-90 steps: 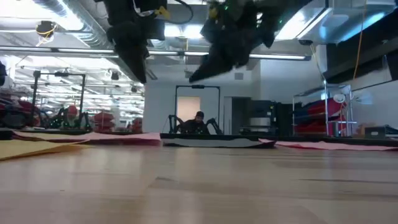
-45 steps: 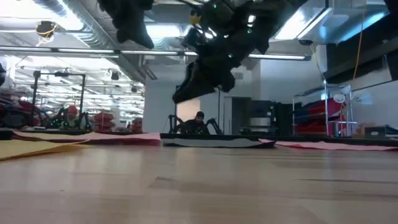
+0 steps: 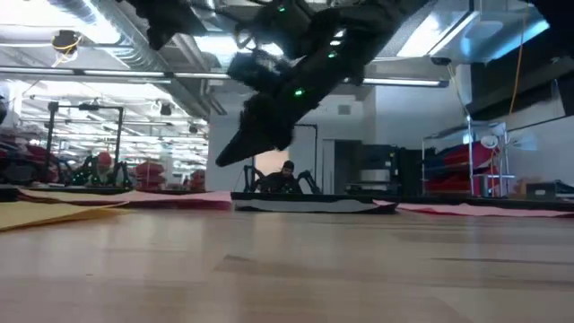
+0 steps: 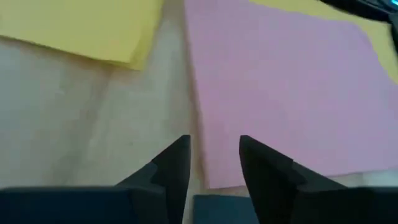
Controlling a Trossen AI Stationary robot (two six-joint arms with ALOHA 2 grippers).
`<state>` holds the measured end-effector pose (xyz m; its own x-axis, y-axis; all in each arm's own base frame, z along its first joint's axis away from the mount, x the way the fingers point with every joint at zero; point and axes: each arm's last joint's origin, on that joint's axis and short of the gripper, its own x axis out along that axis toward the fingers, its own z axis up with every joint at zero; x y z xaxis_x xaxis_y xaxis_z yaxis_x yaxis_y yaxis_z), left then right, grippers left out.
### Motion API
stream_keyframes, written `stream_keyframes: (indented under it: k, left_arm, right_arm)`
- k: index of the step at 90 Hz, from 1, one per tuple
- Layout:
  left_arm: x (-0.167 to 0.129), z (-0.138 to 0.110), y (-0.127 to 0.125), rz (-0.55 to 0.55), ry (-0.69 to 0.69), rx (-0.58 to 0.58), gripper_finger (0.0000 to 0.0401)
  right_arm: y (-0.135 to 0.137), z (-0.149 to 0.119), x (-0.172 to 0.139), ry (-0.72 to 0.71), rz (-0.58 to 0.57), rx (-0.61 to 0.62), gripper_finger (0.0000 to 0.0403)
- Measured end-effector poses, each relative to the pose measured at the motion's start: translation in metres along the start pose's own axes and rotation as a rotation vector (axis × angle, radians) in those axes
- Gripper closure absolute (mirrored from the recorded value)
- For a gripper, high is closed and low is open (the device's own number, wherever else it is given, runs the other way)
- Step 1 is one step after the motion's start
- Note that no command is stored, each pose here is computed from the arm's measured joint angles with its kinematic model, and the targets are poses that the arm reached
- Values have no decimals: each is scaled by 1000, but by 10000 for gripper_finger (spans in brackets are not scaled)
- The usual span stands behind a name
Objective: Organize paper
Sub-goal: Stack the pink paper on top of the other pink paper
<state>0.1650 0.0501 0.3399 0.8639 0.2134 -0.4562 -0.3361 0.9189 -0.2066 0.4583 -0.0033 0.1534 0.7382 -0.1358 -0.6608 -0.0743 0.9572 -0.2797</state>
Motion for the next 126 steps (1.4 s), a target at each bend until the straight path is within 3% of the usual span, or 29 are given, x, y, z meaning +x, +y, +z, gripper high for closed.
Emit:
stream_keyframes:
  k: [28,63,109,126]
  left_arm:
    - [-16,-1,9,46,-20,6,401]
    - [-16,-8,13,63,49,75,401]
    - [-16,-8,13,63,57,113,401]
    - [-16,-11,13,65,79,110,401]
  right_arm:
    - [-1,10,29,237,-25,8,274]
    - [6,13,39,298,-4,-17,274]
    - [10,2,55,331,-79,-52,275]
    - [10,1,55,338,-118,-59,319]
